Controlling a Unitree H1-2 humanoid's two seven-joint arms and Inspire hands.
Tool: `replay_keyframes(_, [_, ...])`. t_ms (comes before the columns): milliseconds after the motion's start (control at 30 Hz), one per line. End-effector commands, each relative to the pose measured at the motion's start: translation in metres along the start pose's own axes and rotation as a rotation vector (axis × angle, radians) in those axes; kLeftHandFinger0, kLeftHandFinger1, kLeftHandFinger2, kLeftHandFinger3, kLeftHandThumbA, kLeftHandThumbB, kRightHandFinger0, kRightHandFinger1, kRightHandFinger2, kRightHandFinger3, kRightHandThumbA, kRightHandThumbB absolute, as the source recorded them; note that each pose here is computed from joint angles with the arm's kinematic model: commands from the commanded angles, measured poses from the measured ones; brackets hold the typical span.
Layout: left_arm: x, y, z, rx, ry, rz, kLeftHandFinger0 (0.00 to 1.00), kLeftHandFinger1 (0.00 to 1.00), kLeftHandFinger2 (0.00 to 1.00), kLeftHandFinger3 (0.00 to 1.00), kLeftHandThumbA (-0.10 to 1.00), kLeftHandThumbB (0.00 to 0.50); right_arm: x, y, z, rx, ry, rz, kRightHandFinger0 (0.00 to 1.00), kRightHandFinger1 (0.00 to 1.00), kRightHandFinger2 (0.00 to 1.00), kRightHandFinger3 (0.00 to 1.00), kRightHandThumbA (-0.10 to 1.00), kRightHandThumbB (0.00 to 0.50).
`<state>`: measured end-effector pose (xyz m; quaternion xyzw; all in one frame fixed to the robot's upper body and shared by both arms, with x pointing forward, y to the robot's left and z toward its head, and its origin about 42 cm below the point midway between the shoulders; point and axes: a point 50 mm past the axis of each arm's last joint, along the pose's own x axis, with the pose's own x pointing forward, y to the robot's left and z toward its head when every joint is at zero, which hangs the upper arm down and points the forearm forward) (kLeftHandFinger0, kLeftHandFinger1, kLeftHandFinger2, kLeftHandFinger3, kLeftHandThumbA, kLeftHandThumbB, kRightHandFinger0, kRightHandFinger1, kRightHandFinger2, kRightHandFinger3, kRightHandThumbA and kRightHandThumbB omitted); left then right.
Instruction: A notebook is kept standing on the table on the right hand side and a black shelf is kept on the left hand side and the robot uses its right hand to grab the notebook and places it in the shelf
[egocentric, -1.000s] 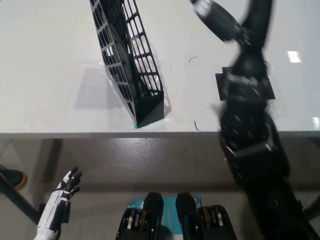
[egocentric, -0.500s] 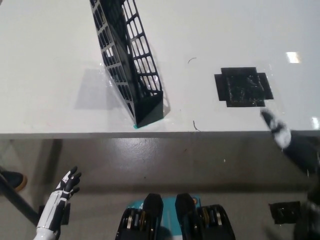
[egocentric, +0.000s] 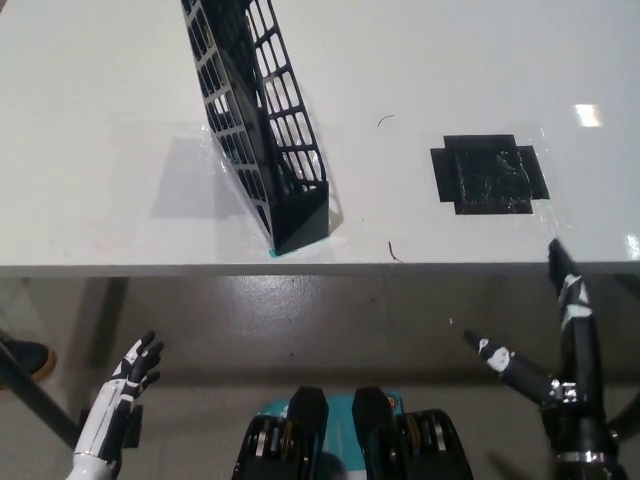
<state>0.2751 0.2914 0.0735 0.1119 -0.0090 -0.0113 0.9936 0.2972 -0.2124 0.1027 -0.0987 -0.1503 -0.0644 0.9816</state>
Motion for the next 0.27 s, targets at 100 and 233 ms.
replay_keyframes(100, [0.006, 0.002, 0.009, 0.014, -0.062, 0.007, 1.0, 1.0, 1.0, 1.0, 1.0, 0.161, 0.0, 0.006, -0.023, 0.063, 0.09, 0.082, 1.0, 1.0, 1.0, 1.0, 1.0, 0.384])
replay_keyframes(233, [0.006, 0.002, 0.009, 0.015, -0.062, 0.006, 1.0, 1.0, 1.0, 1.0, 1.0, 0.154, -0.002, 0.006, -0.028, 0.062, 0.118, 0.092, 1.0, 1.0, 1.0, 1.0, 1.0, 0.331])
